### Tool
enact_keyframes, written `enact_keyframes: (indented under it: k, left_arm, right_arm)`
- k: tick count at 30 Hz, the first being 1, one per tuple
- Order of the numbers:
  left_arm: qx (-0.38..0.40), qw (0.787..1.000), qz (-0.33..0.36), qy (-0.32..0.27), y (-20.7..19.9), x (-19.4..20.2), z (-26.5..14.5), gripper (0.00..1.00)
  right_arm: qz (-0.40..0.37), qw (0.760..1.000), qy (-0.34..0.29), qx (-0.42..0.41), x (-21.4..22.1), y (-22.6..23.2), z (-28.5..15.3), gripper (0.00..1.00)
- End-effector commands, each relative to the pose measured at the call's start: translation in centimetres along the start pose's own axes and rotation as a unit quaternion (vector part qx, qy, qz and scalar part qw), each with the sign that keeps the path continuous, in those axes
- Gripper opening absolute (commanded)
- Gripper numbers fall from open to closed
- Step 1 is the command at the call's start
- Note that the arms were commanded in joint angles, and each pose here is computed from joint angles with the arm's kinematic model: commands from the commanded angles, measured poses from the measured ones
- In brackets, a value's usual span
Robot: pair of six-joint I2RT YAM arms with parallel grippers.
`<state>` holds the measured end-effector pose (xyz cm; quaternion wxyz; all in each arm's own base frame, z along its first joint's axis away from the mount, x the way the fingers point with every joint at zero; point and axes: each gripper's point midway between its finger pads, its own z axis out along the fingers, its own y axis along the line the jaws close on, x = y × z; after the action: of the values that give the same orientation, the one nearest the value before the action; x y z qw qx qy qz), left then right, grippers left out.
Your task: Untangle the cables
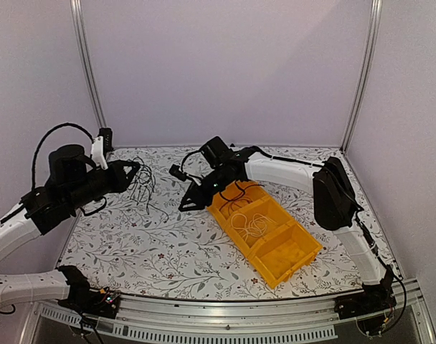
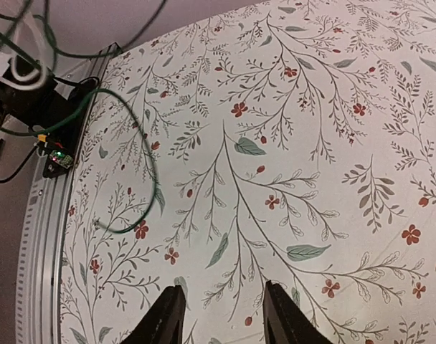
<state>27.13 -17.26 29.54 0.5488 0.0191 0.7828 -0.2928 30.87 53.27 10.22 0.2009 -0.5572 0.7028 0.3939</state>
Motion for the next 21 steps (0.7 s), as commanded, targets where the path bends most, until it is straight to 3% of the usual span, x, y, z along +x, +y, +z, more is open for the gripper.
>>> enact_keyframes:
  k: [1, 7, 10, 21]
  left_arm:
    - [-0.036, 0.999, -0.011, 0.025, 1.6, 1.3, 0.7, 0.0]
    - [-0.028, 0.999, -0.022, 0.035, 1.5, 2.0, 1.5, 0.0]
    - [-0.025, 0.998, -0.026, 0.041, 1.4, 2.5, 1.9, 0.0]
    - [-0.006, 0.998, -0.043, 0.053, 0.7, 3.2, 3.3, 0.0]
  right_arm:
    - [-0.063, 0.995, -0.059, -0.042, -5.3, 2.7, -3.9, 0.47]
    - [-0.122, 0.985, -0.107, -0.064, -8.9, 6.1, -7.8, 0.7]
    - [-0.135, 0.98, -0.134, -0.062, -10.5, 7.0, -9.1, 0.77]
    - [-0.15, 0.97, -0.168, -0.088, -13.0, 9.7, -8.7, 0.74]
